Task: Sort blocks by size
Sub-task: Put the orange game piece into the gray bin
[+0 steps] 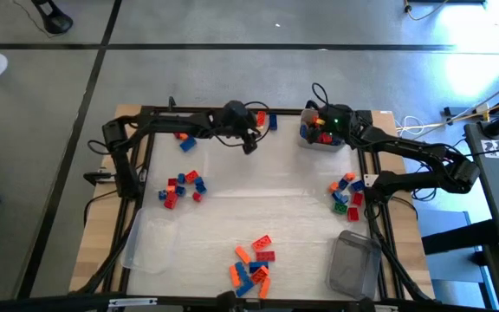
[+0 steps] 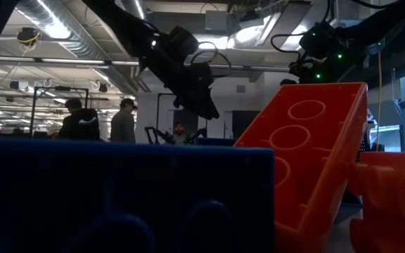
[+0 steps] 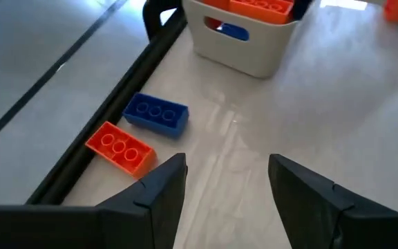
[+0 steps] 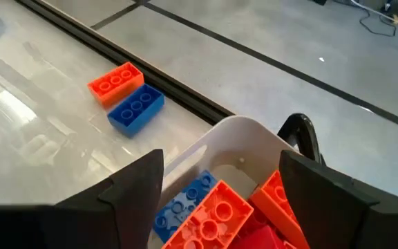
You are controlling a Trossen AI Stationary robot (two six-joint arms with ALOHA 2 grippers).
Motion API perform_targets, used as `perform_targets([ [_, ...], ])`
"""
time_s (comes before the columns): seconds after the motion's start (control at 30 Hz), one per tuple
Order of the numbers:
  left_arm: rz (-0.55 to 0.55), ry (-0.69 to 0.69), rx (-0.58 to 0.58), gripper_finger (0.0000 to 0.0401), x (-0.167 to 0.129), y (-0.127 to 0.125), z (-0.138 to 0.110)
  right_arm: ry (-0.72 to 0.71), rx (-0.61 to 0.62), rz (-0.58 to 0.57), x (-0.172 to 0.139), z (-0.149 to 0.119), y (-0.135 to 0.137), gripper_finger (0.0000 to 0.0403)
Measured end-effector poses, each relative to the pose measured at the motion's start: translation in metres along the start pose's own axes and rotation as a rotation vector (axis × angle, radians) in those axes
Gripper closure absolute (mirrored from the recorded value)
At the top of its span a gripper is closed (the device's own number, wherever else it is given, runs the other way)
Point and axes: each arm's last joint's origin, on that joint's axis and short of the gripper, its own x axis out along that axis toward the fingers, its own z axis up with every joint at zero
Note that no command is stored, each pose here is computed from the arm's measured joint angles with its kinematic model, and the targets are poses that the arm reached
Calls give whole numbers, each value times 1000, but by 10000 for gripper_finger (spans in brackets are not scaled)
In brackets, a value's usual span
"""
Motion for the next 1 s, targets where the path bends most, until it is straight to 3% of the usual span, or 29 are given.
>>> perform_targets([
  [0.2,104,-11,-50,207,10,19,2,-2,-3,1,0,0,0,118],
  [0.4,146,71,-107,207,23,43,9,-2,-24,1,0,0,0,118],
  [0.73,179,191,-168,207,61,73,13,0,-31,1,0,0,0,118],
  [1.0,140,231,-223,207,85,86,3,8,-33,1,0,-1,0,118],
])
